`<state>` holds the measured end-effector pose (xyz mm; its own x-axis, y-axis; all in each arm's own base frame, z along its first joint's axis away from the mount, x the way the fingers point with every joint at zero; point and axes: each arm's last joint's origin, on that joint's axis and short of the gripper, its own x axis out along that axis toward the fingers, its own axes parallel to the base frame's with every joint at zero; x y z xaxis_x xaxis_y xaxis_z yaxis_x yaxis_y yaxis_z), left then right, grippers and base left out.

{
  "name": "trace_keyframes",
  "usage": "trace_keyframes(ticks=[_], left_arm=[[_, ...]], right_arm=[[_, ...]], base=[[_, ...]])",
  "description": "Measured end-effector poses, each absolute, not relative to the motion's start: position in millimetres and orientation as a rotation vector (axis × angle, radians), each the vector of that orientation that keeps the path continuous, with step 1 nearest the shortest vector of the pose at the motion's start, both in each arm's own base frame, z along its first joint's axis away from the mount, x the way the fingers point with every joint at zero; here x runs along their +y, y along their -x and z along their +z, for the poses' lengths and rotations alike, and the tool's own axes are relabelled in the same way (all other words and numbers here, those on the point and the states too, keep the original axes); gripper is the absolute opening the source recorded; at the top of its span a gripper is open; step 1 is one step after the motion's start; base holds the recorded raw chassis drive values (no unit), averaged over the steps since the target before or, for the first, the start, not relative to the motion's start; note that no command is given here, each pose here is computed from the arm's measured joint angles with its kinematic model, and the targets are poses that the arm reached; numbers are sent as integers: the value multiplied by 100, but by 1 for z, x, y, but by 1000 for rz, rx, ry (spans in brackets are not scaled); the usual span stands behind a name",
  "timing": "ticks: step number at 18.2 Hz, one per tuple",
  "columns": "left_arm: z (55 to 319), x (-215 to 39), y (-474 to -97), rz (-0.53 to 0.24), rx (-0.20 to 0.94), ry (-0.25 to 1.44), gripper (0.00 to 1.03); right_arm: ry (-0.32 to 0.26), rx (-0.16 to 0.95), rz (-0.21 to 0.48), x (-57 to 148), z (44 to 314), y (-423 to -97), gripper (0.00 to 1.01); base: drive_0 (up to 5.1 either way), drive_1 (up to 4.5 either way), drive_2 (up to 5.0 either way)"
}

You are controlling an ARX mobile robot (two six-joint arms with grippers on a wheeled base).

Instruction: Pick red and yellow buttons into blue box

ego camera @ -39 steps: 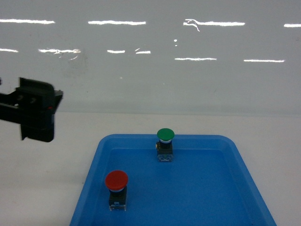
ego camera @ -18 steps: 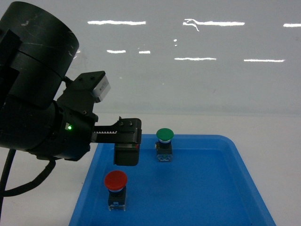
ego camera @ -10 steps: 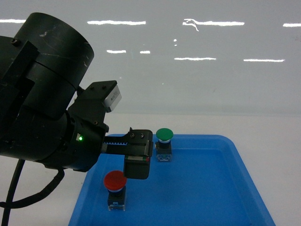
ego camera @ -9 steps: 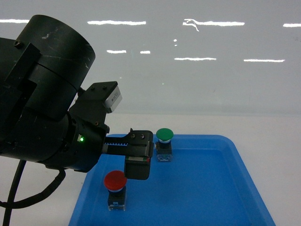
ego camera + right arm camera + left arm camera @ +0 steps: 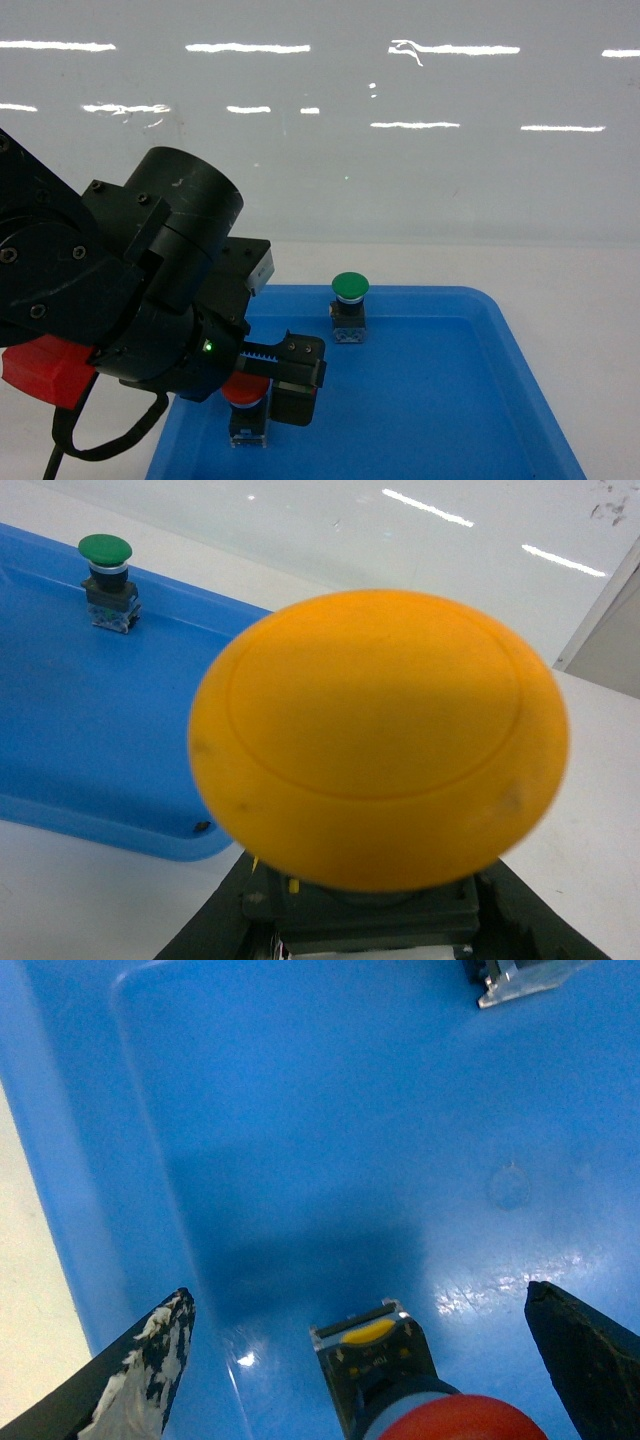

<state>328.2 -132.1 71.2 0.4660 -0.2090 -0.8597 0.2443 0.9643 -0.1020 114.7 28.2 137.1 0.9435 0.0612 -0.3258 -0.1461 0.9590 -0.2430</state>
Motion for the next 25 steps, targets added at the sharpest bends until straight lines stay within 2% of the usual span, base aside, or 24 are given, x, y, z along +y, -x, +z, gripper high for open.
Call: trace_keyframes(ticks=[7, 9, 13, 14, 19, 22, 25], left_arm=[[56, -130, -335, -282, 1077, -1, 98], [55, -130, -335, -280, 1077, -8, 84], [54, -136, -331, -252, 1075, -60, 34], [55, -137, -330, -251, 1073, -68, 28], [63, -141, -323, -265, 1042, -96, 28], [88, -134, -329, -249, 905, -92, 28], [136, -110, -337, -223, 650, -35, 28]], right_arm=[[268, 322, 107, 28, 137, -115, 34], [268, 322, 107, 28, 137, -115, 34], [268, 322, 107, 28, 137, -115, 34], [268, 322, 107, 28, 137, -115, 34], [268, 322, 107, 28, 137, -115, 34], [268, 322, 107, 28, 137, -115, 34], [268, 322, 107, 28, 137, -115, 34]], base=[[0, 0, 0], [0, 0, 0], [0, 0, 0], [0, 0, 0], [0, 0, 0], [0, 0, 0], [0, 0, 0]])
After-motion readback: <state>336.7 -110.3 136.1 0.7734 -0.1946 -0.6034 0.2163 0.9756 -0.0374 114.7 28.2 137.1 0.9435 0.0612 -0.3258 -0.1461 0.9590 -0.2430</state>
